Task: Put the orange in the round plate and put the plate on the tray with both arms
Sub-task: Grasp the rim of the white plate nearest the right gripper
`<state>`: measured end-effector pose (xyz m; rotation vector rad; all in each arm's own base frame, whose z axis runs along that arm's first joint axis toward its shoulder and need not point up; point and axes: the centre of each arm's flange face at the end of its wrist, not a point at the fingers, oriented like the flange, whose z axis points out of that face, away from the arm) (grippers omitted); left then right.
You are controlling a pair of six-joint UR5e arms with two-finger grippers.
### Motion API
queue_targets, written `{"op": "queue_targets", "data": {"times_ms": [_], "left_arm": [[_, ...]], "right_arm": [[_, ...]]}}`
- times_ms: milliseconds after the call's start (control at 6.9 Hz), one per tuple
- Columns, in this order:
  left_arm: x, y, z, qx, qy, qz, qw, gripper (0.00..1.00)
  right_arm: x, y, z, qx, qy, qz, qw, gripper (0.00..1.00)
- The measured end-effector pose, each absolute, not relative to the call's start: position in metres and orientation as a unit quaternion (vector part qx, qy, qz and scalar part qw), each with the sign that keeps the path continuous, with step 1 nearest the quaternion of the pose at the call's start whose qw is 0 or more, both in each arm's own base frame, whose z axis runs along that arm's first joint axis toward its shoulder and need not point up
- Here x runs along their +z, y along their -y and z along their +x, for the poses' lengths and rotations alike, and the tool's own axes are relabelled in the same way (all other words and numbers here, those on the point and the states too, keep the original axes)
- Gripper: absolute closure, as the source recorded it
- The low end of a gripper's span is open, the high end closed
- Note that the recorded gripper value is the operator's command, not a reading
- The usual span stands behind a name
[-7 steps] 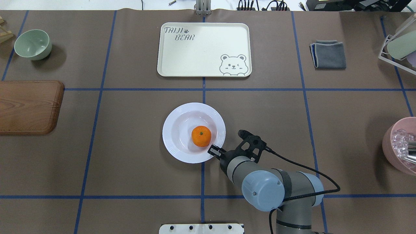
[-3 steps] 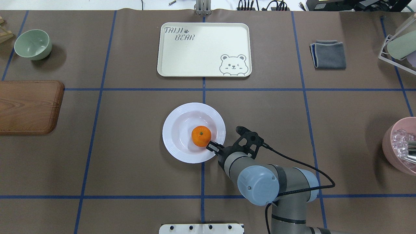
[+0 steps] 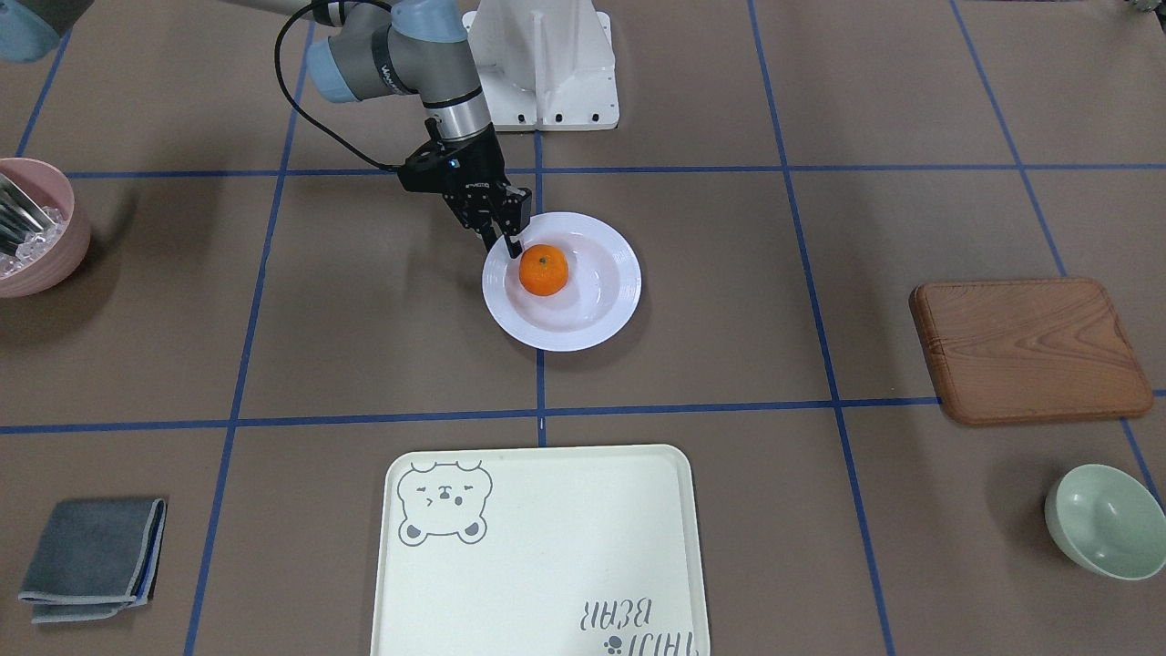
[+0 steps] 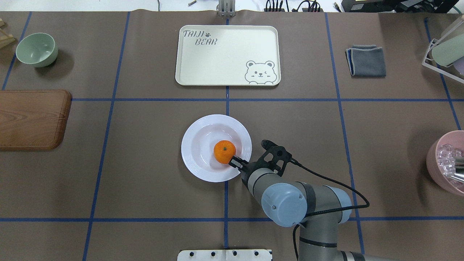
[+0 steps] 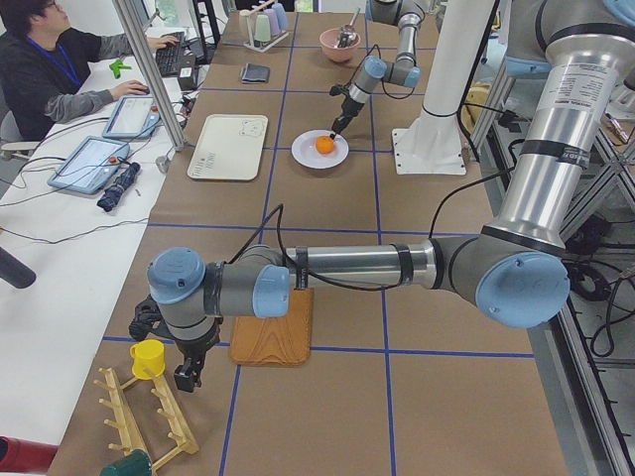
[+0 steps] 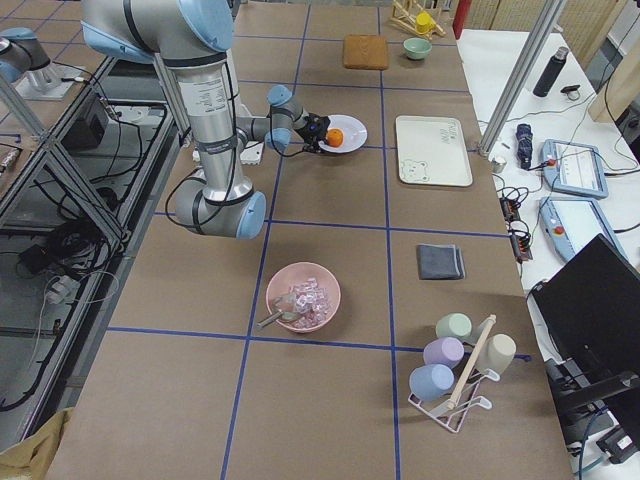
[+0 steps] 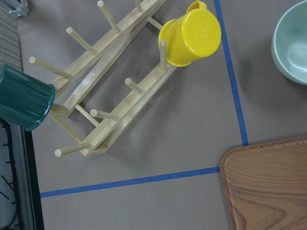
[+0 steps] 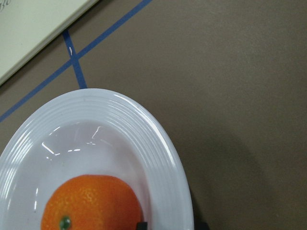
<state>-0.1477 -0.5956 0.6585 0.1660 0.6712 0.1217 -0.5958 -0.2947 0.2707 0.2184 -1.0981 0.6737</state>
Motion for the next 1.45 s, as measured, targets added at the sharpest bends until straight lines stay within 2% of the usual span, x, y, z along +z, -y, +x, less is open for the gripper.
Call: {"op": "queue_targets", "data": {"times_ms": [1448], "left_arm": [[0.664,0.591,-0.147,0.059,-0.33,0.078,0.939,0.02]], "right_arm": [[0.257,0.306,-0.613,0.32,0.512,0.103,0.79,0.57]]}}
